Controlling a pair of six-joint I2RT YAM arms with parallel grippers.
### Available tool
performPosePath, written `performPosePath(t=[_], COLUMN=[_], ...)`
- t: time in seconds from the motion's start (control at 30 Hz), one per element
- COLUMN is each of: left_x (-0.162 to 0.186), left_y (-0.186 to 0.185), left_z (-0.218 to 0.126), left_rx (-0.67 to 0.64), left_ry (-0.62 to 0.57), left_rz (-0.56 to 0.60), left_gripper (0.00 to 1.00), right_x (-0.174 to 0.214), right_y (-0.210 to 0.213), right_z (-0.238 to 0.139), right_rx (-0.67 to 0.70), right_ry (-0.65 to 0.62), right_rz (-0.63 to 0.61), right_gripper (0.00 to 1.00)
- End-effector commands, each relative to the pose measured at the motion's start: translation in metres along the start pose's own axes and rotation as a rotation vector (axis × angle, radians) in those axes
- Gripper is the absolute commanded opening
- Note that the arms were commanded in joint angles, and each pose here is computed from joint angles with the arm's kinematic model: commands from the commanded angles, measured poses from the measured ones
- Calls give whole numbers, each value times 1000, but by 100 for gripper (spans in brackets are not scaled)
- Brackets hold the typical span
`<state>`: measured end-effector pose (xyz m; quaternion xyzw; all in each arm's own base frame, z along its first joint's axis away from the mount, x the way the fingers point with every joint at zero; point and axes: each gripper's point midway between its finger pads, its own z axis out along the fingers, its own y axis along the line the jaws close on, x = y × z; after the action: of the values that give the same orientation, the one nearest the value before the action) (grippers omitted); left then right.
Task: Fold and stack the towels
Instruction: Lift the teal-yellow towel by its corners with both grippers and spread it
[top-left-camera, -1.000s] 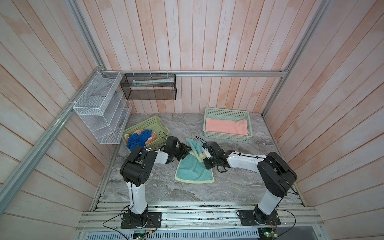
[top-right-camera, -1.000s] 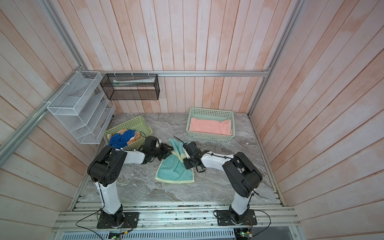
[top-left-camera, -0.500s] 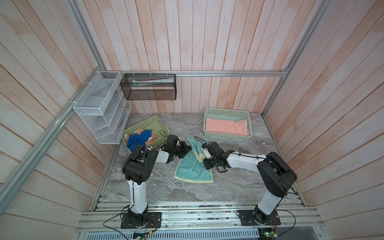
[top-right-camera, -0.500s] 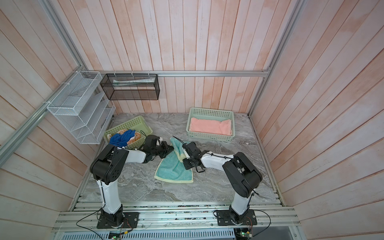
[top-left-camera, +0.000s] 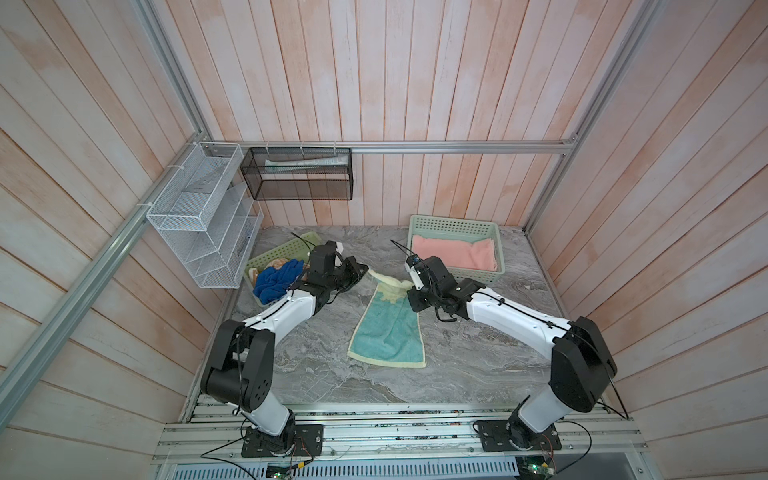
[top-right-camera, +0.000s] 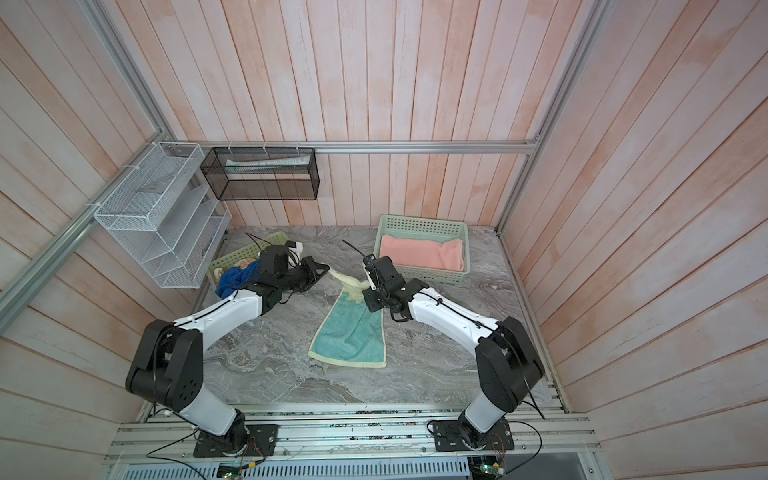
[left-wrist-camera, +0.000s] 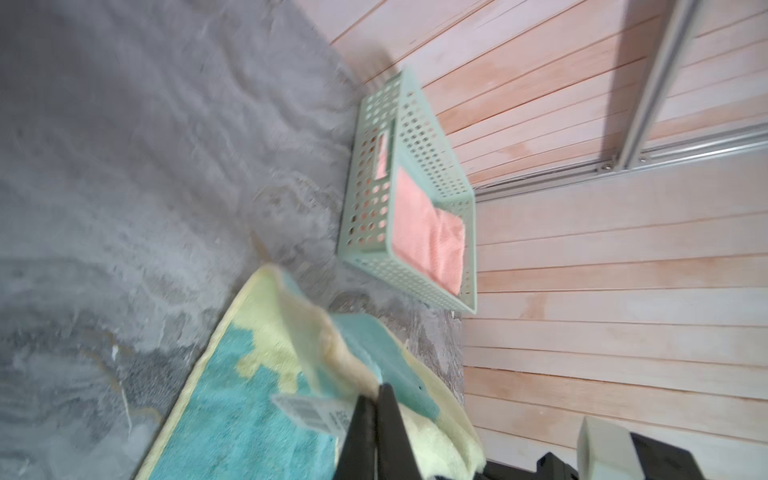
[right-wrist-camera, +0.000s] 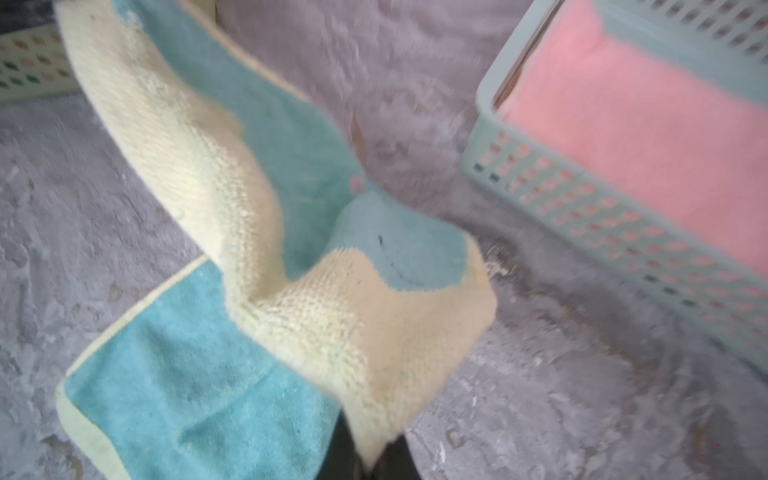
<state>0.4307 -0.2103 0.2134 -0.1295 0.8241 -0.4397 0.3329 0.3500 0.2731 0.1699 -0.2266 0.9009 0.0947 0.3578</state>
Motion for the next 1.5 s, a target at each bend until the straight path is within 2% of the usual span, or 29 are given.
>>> performPosePath(t=[0.0,0.23,0.3,0.43,0.6,0.8,0.9,1.1,1.23,1.33,1.47], left_x=[-26,-56,-56,-48,-27,-6,-3,-6,-11,-20,-45], left_y=[-23,-75,-104,-145,-169,-211,-221,-233,-229,-215,-174], left_z=[-31,-86,-104,-142,-185,-242,-263,-292,-290,-276,-236], left_rx=[-72,-75,-17,14,61,141,149,148,85,-29,-197], left_ry=[-81,-213,-243,-327,-387,-444,-456,-451,-435,-419,-348], left_rz=[165,332,433,580,616,657,646,627,621,609,561], left_gripper=[0,0,0,0,0,0,0,0,0,0,0], right_x=[-21,-71,-84,-93,-80,-86,-86,-92,-106,-115,-123], right_y=[-19,-32,-34,-26,-13,23,34,48,47,34,11], right_z=[-29,-78,-99,-136,-180,-256,-279,-288,-286,-263,-202], right_rx=[101,176,180,167,182,130,132,140,168,149,140], right_ry=[-27,-102,-131,-162,-155,-265,-273,-240,-261,-211,-121], right_rz=[-51,-88,-86,-96,-122,-146,-157,-190,-190,-148,-133], right_gripper=[0,0,0,0,0,0,0,0,0,0,0])
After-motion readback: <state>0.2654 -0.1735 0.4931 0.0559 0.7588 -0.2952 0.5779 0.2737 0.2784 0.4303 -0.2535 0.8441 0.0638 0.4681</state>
